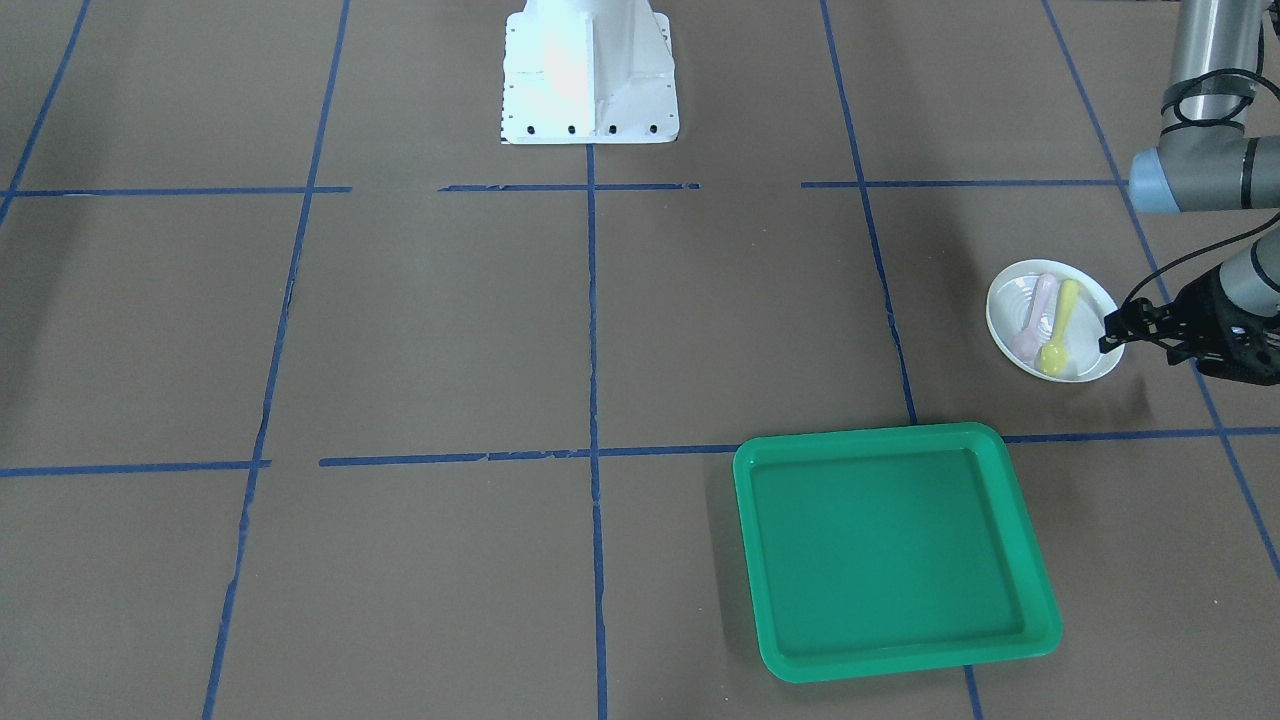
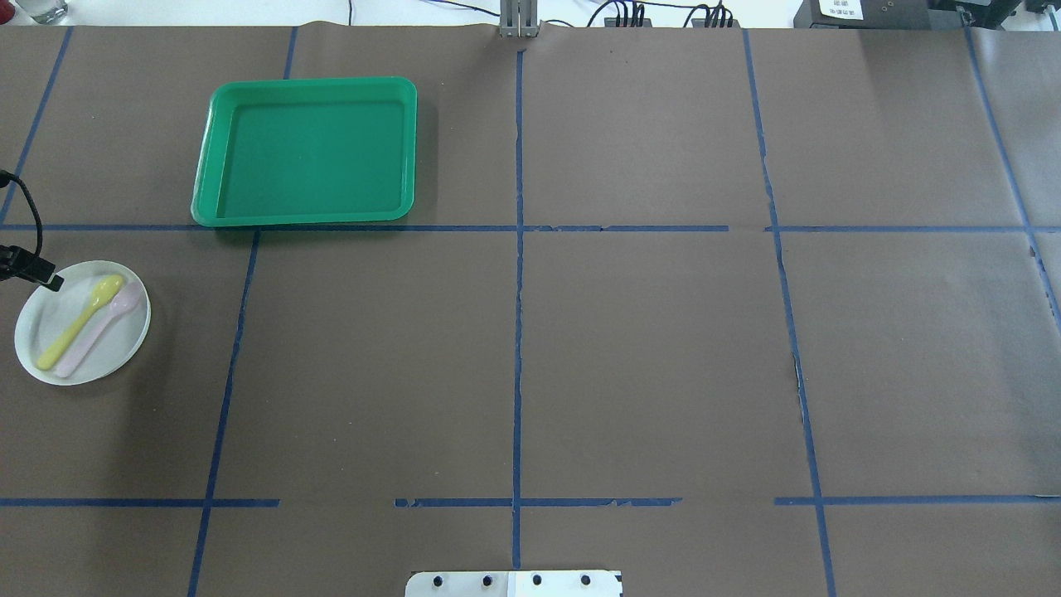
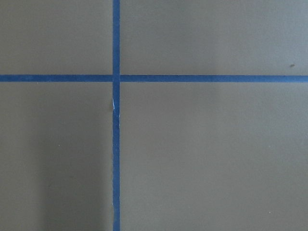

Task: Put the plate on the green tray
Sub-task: 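Lower the left gripper to the rim of the white plate and grasp it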

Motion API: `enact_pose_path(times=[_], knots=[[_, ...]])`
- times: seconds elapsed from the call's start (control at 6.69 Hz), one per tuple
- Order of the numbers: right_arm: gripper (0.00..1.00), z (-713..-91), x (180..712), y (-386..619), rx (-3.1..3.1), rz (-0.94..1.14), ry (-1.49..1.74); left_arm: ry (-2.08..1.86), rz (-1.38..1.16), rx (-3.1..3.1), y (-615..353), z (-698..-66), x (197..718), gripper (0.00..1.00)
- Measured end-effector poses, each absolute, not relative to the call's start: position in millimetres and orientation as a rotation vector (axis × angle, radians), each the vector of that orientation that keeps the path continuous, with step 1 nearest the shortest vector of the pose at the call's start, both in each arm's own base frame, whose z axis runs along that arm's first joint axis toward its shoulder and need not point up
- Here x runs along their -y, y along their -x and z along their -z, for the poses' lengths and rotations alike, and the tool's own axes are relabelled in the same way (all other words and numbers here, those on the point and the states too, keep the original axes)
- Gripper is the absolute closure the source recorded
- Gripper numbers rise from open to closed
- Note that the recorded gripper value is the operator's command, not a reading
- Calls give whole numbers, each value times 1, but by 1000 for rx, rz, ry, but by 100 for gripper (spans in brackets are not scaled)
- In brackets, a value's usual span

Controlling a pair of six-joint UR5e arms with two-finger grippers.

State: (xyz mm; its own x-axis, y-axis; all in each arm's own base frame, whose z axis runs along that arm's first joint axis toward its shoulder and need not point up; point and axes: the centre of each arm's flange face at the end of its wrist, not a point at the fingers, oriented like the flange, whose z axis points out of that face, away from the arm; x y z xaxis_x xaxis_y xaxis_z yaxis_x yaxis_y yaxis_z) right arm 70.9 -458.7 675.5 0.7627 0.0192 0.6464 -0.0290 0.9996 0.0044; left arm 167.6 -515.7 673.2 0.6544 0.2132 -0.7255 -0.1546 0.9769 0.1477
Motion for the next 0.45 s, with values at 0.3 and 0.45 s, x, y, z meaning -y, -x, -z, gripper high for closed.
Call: enact_pose_path(times=[0.3,0.45], knots=[[0,-676,459,-71,703,-26,-14,-81,-226,-836,-175,-672,514,26],[0,-676,459,-71,703,-26,-14,-82,-230,-838,-177,-672,514,31]])
